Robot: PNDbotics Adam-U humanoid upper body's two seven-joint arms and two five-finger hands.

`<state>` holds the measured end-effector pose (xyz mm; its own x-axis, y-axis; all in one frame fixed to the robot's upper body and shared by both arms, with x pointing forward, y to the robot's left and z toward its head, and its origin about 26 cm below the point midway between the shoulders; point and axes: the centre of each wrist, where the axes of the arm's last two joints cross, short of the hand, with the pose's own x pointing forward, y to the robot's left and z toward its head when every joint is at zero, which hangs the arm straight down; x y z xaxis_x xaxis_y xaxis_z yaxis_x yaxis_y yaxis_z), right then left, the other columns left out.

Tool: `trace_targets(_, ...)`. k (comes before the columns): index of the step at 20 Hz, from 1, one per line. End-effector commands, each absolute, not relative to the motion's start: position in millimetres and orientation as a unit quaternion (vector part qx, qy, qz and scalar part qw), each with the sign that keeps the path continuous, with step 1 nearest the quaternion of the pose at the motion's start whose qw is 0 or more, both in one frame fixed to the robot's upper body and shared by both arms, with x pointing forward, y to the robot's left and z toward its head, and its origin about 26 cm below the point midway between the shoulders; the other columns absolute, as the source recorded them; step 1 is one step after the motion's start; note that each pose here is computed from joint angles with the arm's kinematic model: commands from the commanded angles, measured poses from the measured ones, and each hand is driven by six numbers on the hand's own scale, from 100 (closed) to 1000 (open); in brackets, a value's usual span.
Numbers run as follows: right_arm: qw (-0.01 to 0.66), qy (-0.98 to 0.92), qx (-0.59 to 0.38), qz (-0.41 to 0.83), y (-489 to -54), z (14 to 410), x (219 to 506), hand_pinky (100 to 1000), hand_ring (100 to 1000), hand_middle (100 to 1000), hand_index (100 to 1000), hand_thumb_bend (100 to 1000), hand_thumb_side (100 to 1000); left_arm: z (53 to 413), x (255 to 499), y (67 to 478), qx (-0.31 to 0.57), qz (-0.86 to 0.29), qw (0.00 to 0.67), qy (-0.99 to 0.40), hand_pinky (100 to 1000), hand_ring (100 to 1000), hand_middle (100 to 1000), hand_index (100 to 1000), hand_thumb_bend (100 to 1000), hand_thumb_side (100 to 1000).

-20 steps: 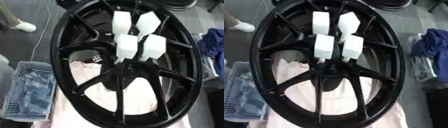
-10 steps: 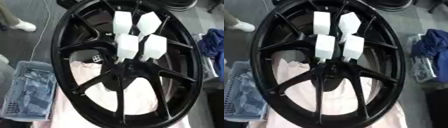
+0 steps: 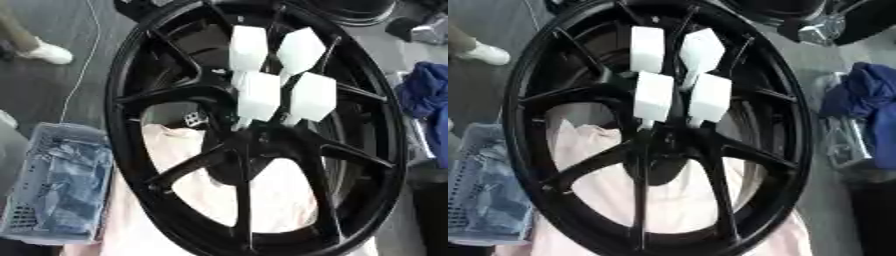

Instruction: Pull the pin out of the wheel hub.

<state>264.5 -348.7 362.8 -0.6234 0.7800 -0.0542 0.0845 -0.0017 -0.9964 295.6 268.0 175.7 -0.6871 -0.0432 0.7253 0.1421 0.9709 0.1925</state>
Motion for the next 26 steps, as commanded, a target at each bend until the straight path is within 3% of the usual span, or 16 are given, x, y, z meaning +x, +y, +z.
trace_targets(1,0.264,-0.627,-0.339,0.65,-347.2,369.6,261.2,791,847,790,838,405,100,184.3,293.7,268.3,-0.027,-0.122,0.379,-0.917,868,709,651,729,100,733)
trace_targets(15,0.261,-0.66,-0.298,0.638,-342.2,362.5,264.8,749,826,750,816,285,100,185.0,294.2,266.5,-0.032,-0.128,0.379,-0.916,868,710,651,729,100,736)
trace_targets(26,0.264,-0.68,-0.264,0.631,-335.3,359.2,268.0,730,825,758,830,267,100,186.3,294.8,265.2,-0.034,-0.13,0.377,-0.916,868,711,652,729,100,739)
